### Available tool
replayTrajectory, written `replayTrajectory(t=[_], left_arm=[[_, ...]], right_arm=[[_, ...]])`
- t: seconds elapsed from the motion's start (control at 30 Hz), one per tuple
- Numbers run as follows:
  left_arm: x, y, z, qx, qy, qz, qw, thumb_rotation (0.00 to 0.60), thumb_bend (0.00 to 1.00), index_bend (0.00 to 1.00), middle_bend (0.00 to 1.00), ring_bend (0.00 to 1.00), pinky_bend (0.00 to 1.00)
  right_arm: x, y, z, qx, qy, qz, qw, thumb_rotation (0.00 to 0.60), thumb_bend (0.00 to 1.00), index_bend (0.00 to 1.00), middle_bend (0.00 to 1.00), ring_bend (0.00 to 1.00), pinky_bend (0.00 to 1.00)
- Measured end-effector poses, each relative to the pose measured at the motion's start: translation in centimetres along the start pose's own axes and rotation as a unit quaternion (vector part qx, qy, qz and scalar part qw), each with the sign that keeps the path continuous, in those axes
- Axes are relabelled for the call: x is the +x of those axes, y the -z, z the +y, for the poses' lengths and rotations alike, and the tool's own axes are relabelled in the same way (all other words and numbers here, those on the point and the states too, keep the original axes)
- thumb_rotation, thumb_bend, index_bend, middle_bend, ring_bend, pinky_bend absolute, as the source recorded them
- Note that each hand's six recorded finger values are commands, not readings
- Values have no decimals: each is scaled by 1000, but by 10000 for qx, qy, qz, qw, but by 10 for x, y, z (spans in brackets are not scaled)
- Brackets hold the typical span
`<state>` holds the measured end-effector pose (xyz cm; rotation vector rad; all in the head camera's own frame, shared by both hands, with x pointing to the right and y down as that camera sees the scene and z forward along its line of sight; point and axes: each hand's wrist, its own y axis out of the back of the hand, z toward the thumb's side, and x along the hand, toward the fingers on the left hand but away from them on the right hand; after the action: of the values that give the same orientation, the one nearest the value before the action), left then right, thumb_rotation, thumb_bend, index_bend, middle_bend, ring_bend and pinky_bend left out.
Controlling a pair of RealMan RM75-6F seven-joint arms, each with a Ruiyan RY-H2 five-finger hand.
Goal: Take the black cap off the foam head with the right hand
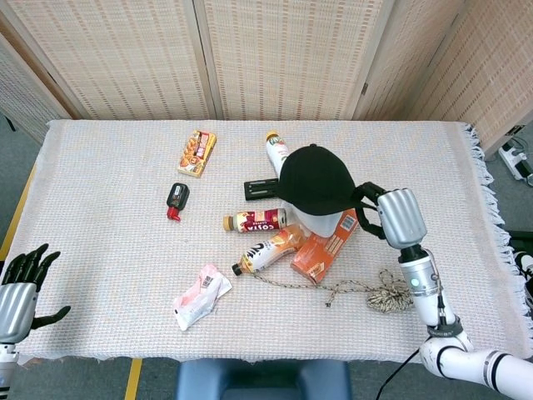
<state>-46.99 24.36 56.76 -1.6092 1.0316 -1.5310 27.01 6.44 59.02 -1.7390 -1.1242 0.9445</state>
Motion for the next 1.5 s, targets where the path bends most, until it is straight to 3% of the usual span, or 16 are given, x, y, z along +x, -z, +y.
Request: replayTrajectory(t=[0.37, 0.7, 0.97, 1.2, 1.5], left_arm=[[3, -5, -3, 10, 75, -75, 9999, 600, 78, 155, 74, 95, 108], [6, -9, -5, 18, 102, -134, 9999, 600, 78, 145, 73, 88, 107], [6, -9, -4, 39, 108, -145, 9998, 600, 79, 143, 73, 86, 108], [7, -10, -5, 9, 125, -171, 9998, 600, 78, 143, 73, 86, 107], [5, -13, -4, -34, 102, -259, 9996, 600, 78, 144, 73, 86, 108]], right_arm=[[-36, 18, 21, 302, 460, -292, 9981, 600, 771, 771, 658, 948, 1000], [-81, 28, 25, 616, 545, -462, 9955, 600, 783, 774, 659, 949, 1000], [-107, 46, 30, 1264, 549, -649, 9883, 600, 786, 776, 659, 949, 1000], [-88, 75, 49, 1908, 366, -719, 9783, 600, 784, 777, 660, 949, 1000], [-22, 106, 71, 2088, -79, -873, 9740, 600, 783, 786, 665, 949, 1000]])
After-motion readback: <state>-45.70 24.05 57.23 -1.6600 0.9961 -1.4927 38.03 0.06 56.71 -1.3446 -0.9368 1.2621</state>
